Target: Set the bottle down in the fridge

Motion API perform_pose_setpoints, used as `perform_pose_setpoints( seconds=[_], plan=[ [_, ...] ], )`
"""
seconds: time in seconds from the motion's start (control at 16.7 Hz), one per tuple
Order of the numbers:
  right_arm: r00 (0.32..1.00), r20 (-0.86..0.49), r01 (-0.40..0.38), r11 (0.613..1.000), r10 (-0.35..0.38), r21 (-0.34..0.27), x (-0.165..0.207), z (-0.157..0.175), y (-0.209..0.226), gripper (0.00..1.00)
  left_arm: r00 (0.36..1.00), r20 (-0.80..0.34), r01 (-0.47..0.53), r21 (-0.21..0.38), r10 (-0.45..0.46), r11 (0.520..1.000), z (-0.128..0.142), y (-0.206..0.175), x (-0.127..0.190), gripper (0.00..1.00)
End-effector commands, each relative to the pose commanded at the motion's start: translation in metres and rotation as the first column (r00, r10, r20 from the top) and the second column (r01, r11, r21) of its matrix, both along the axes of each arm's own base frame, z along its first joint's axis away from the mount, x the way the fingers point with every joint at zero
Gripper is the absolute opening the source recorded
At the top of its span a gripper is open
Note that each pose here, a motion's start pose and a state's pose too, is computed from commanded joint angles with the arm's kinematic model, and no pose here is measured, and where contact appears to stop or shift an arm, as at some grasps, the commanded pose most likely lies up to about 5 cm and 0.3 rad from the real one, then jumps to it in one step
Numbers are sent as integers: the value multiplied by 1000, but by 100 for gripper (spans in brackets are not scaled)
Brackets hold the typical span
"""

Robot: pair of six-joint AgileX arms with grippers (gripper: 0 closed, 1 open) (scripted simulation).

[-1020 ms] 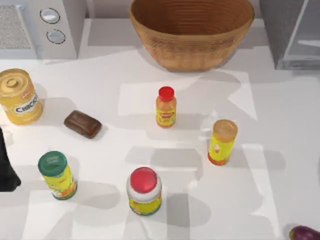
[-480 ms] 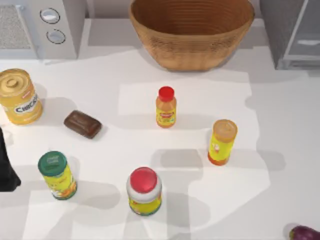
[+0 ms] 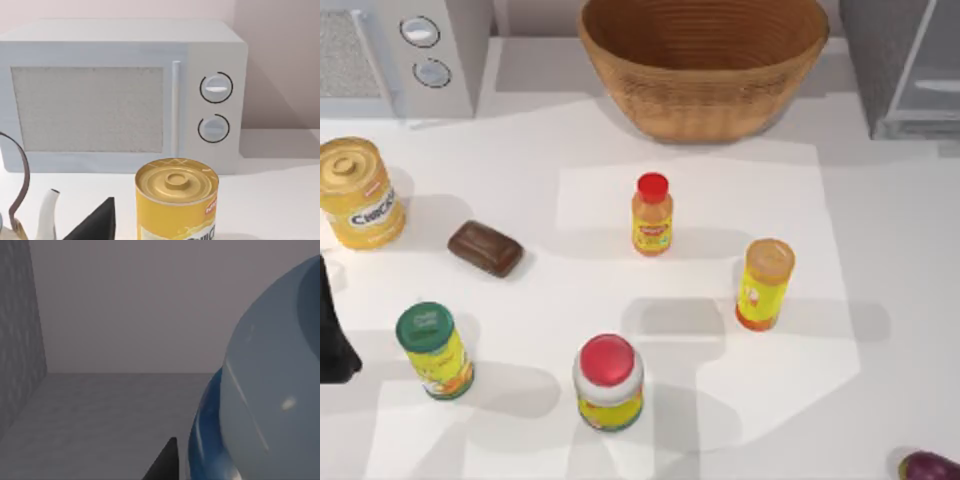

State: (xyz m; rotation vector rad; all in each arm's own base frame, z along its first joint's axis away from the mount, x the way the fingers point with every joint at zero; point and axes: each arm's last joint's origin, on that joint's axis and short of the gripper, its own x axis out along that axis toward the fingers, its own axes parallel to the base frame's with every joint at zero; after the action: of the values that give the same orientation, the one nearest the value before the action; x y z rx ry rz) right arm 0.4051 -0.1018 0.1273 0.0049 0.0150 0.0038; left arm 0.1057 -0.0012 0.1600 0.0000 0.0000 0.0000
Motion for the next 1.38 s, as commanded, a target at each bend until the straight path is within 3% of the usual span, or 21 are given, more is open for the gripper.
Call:
perform_pose_setpoints(
  seconds=[0.24, 0.6, 0.96, 1.38],
  plan=[
    [999, -38, -6, 1000, 6, 7, 26, -13, 0, 1, 1000, 0, 0, 0, 0, 1000, 0, 0, 0, 100],
    [999, 31, -9, 1000, 9, -10, 90, 7, -2, 1, 1000, 0, 0, 0, 0, 1000, 0, 0, 0, 100],
    [1000, 2, 1, 1000, -1, 0, 99, 1, -1, 1, 1000, 0, 0, 0, 0, 1000, 0, 0, 0, 100],
    [1000, 2, 1, 1000, -1, 0, 99, 1, -1, 53, 1000, 0, 0, 0, 0, 1000, 0, 0, 0, 100]
  ],
)
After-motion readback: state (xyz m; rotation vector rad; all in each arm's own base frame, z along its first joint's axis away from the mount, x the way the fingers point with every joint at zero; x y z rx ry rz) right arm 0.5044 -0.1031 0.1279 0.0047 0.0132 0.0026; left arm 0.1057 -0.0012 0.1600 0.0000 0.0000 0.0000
